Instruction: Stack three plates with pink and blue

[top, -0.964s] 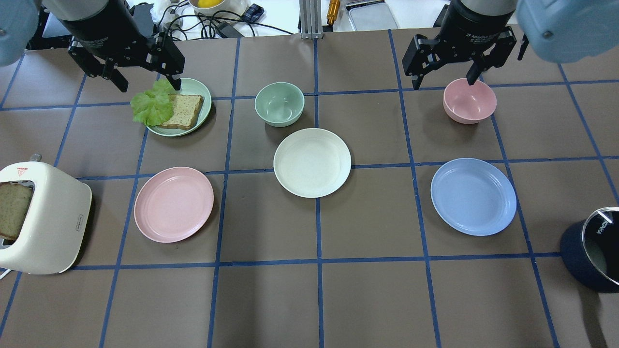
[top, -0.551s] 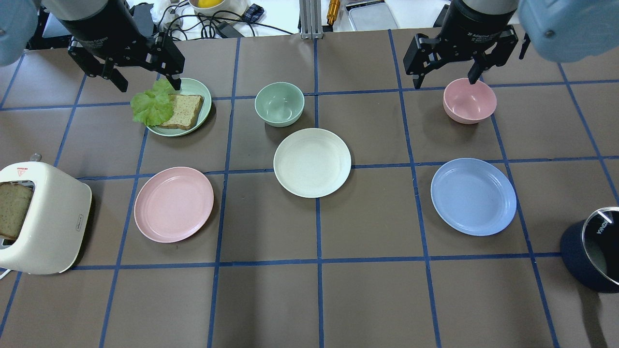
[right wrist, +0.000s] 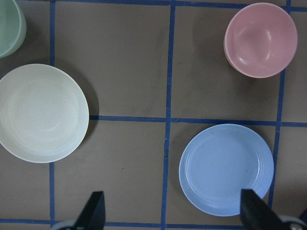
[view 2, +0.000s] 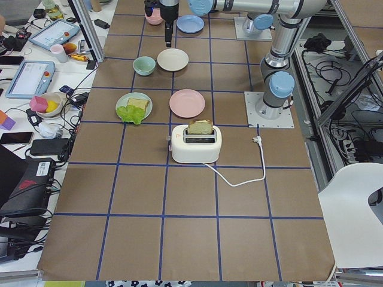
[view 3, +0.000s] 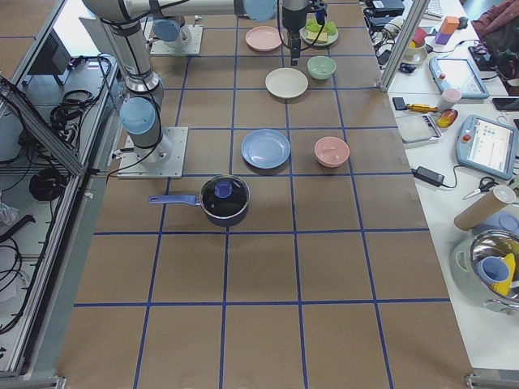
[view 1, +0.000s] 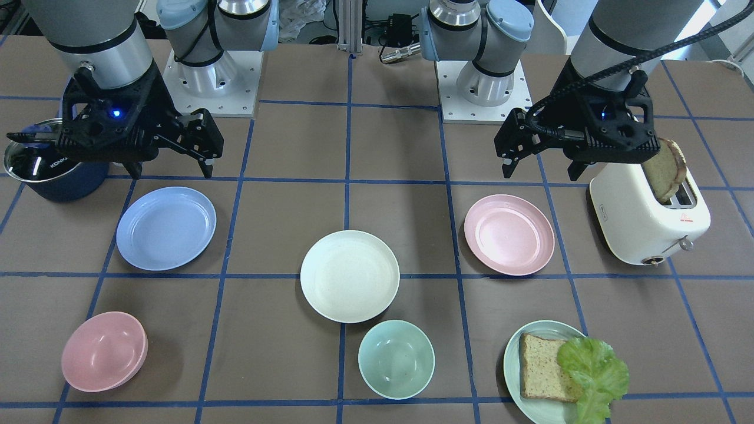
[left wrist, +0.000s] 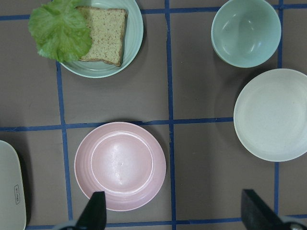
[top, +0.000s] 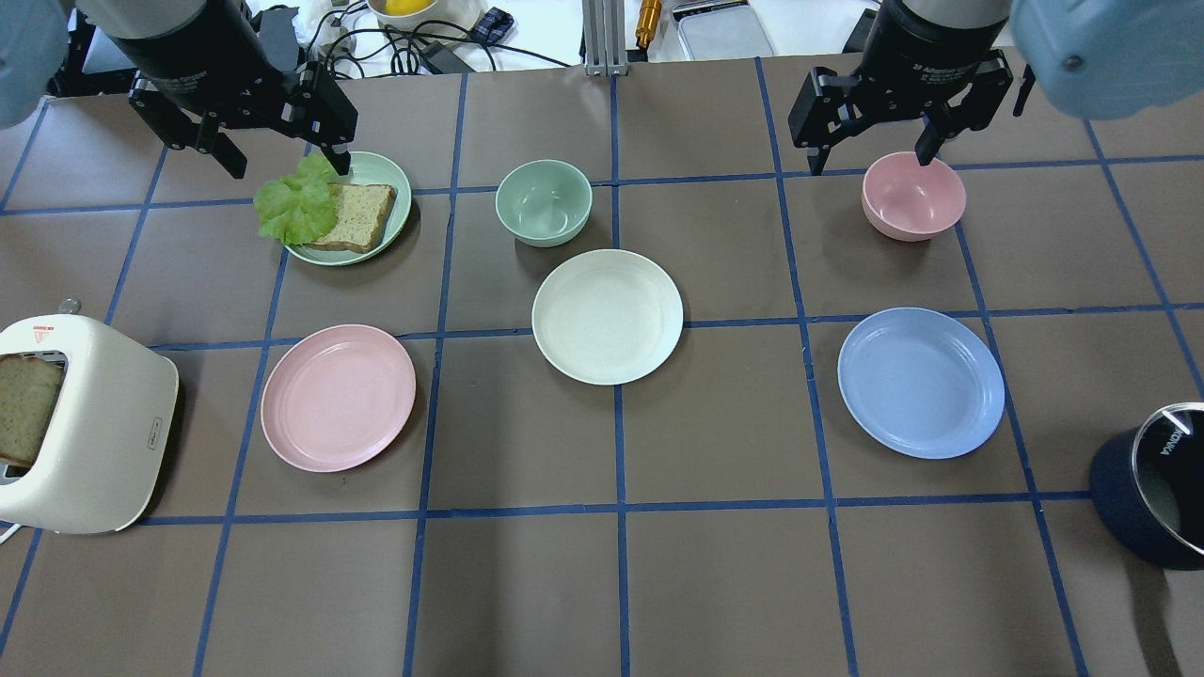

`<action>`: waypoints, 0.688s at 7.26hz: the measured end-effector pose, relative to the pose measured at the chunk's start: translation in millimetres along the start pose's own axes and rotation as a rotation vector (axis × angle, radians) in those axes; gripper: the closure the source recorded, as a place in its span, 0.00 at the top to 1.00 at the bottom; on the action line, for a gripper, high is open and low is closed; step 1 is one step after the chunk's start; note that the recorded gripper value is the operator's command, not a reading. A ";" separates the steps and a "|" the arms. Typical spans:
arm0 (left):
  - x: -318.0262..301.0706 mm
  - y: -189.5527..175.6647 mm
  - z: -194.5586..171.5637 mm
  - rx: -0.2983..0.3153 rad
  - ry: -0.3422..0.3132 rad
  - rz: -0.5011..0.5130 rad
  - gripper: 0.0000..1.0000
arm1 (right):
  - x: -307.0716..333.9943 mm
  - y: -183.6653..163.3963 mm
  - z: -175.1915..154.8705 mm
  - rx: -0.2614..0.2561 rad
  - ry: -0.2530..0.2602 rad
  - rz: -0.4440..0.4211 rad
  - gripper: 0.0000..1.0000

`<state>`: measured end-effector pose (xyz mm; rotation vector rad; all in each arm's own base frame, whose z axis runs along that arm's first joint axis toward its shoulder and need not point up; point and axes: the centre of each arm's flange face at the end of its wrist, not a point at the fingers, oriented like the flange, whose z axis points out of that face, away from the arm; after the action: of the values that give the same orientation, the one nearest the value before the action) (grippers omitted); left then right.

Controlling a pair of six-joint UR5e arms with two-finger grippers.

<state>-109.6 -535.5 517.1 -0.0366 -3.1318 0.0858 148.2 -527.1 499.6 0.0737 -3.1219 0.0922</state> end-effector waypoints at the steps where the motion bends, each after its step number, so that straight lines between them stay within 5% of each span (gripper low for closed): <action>1: -0.1 0.0 0.0 0.000 0.000 0.000 1.00 | 0.7 0.9 0.4 -0.003 0.006 0.001 1.00; 5: -1.8 0.4 -0.6 0.000 -0.001 0.000 1.00 | 3.3 1.9 2.3 -0.011 0.017 0.002 1.00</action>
<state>-107.8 -535.1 517.7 -0.0369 -3.1333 0.0858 144.7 -525.5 497.2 0.0693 -3.1051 0.0747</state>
